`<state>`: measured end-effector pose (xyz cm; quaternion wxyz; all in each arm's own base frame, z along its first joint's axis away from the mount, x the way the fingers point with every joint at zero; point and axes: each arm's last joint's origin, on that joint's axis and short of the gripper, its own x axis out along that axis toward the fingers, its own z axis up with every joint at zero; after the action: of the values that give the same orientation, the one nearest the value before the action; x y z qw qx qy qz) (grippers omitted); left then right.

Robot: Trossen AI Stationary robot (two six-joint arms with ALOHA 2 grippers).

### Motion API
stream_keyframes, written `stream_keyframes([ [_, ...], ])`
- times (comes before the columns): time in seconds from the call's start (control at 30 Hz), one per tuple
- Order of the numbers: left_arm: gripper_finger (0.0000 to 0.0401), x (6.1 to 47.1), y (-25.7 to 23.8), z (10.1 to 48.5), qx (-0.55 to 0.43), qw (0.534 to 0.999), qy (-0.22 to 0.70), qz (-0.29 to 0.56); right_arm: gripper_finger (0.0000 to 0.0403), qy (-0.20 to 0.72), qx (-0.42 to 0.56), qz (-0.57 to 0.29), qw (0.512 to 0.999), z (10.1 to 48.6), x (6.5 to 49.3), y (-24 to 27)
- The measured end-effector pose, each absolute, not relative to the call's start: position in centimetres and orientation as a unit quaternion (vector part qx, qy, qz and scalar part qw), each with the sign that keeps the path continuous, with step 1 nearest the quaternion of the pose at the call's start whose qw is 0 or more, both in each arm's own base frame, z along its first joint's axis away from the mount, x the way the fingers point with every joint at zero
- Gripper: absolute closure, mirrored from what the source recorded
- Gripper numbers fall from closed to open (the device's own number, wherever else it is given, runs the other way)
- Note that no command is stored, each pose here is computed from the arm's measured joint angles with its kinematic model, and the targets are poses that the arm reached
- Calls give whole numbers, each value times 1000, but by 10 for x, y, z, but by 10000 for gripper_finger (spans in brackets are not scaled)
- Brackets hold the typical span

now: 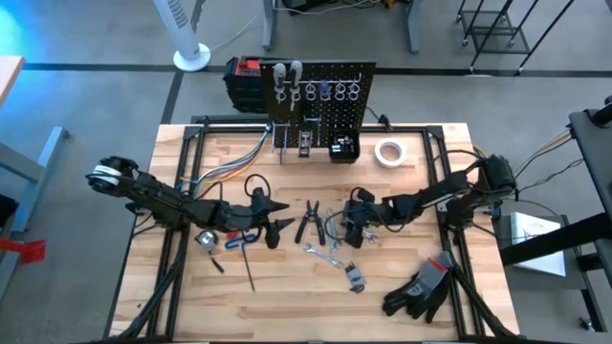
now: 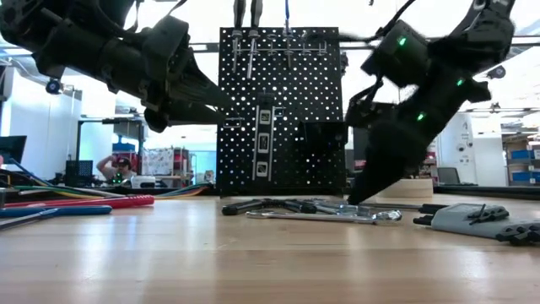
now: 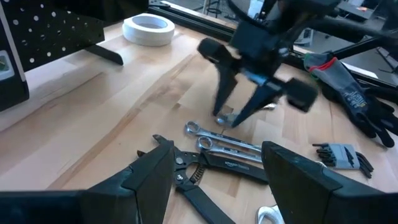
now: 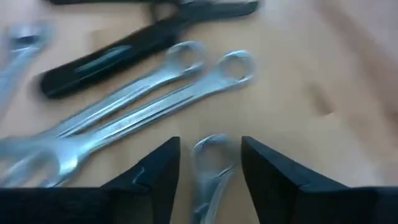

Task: Hang tools onto peg board
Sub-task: Hang the wrench on the peg board

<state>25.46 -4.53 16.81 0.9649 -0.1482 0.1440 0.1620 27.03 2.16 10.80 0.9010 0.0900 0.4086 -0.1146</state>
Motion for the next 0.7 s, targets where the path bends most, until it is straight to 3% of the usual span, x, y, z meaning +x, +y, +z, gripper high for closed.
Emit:
stream_keyframes([
  [0.17, 170, 255, -45, 168, -148, 965, 144, 162, 262, 378, 86, -116, 915, 134, 266, 15],
  [0.7, 170, 254, -45, 168, -151, 964, 144, 162, 271, 430, 101, -87, 893, 117, 266, 13],
])
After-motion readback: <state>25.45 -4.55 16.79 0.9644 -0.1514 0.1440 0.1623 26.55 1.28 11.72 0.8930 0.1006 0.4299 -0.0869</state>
